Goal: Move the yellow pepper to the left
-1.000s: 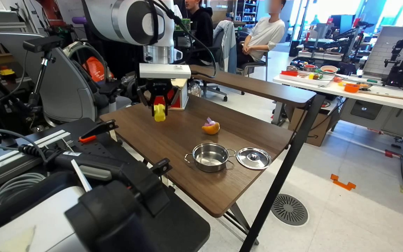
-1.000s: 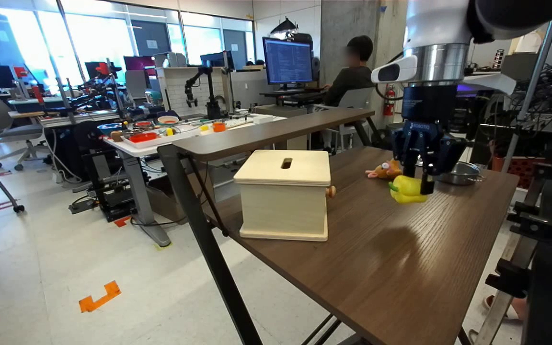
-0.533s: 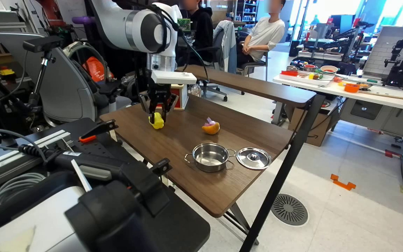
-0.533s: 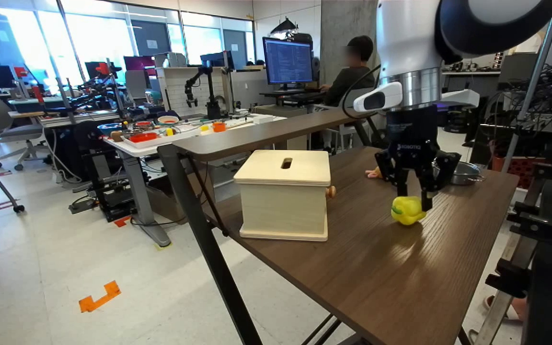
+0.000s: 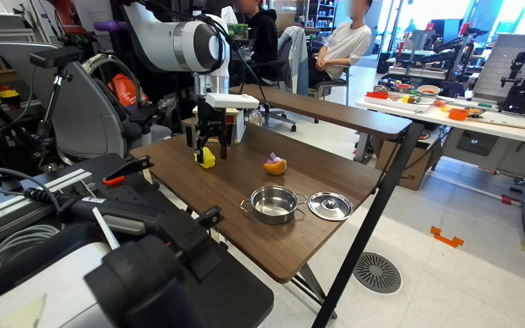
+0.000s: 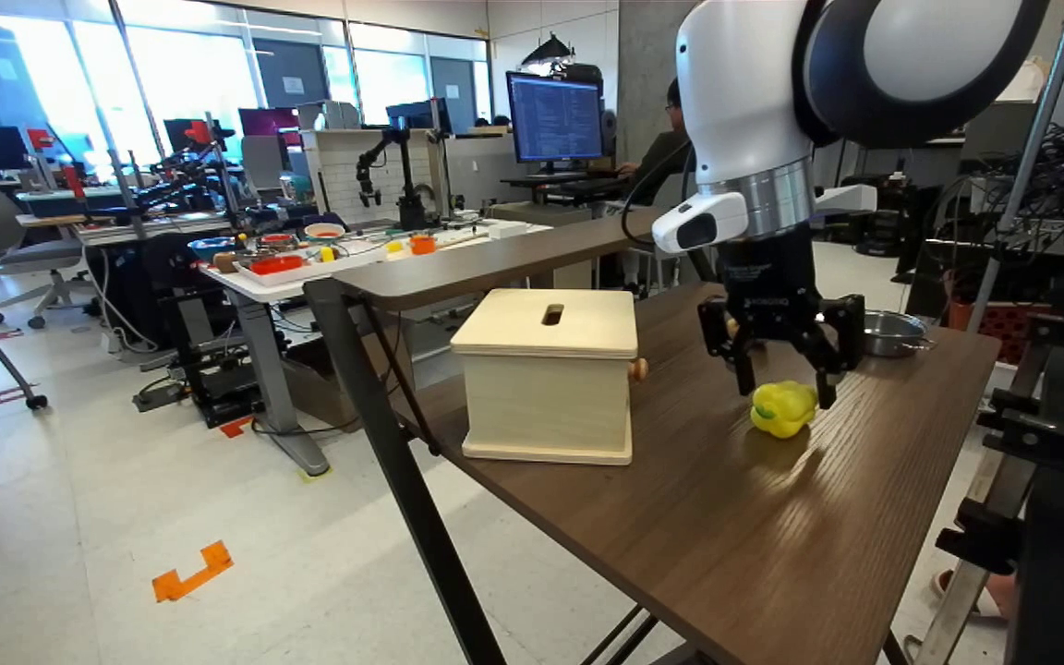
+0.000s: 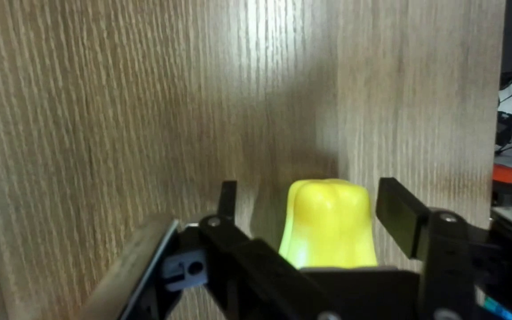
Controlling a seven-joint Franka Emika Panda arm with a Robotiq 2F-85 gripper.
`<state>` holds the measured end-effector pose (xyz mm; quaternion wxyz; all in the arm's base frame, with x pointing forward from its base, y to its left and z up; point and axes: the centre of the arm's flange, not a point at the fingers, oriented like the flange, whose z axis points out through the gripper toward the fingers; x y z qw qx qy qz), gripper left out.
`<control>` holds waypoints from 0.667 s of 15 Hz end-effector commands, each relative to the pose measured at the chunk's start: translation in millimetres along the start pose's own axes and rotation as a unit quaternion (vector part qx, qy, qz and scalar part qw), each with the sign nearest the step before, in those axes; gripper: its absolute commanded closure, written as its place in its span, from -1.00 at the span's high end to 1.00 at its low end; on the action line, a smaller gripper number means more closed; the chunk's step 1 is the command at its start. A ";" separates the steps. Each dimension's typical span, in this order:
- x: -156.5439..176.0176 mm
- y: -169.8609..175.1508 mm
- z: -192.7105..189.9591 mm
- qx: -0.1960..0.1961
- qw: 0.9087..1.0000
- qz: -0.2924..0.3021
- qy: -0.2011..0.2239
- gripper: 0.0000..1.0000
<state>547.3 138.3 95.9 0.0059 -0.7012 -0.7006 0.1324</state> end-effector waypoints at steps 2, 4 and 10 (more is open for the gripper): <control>-11.2 2.8 -19.6 -0.020 1.000 0.011 -0.015 1.00; -19.4 -0.4 -37.5 -0.034 0.999 0.025 -0.007 1.00; -31.2 7.7 -65.6 -0.052 0.997 0.062 0.018 1.00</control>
